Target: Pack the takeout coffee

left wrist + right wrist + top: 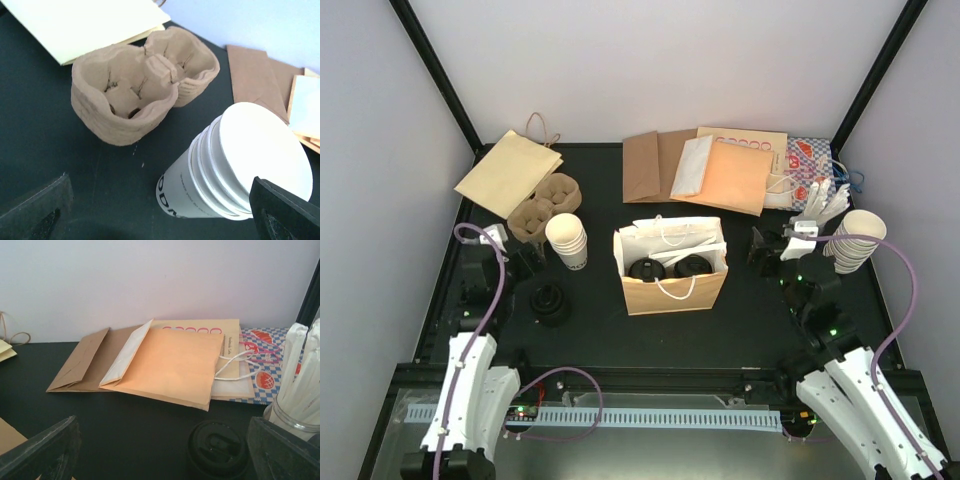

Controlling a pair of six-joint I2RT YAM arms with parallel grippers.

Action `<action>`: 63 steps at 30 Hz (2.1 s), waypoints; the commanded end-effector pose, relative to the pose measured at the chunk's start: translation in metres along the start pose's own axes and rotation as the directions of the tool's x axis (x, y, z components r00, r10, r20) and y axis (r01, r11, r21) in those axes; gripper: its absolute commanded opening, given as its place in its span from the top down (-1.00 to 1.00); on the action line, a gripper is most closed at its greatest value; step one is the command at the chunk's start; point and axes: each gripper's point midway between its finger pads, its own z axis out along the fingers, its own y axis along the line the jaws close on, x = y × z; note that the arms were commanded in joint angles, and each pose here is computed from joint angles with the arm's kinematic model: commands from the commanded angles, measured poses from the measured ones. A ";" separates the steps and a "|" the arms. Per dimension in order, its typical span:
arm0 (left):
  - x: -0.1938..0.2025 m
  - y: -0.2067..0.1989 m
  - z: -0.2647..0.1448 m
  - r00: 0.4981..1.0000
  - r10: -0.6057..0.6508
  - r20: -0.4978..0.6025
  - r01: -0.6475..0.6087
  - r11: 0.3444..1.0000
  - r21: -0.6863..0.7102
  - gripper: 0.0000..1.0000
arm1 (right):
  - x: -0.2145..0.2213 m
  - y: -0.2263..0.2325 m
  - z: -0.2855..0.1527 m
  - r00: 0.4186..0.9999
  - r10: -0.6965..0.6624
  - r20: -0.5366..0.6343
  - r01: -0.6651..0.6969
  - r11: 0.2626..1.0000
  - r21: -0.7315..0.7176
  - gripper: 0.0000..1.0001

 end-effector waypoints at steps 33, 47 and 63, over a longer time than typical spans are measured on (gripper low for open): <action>-0.032 0.004 0.047 0.871 0.372 0.322 -0.365 0.927 -0.084 -0.35 | 0.014 -0.022 0.034 0.985 -0.146 0.088 0.138 0.986 0.099 -0.63; -0.038 0.006 0.061 0.819 0.423 0.387 -0.411 0.904 -0.117 -0.07 | 0.046 -0.061 0.067 0.995 -0.086 0.051 0.076 0.981 0.179 -0.48; -0.052 0.005 0.071 0.801 0.430 0.418 -0.421 0.899 -0.118 0.20 | 0.067 -0.075 0.100 0.996 -0.079 0.048 0.073 0.991 0.114 -0.15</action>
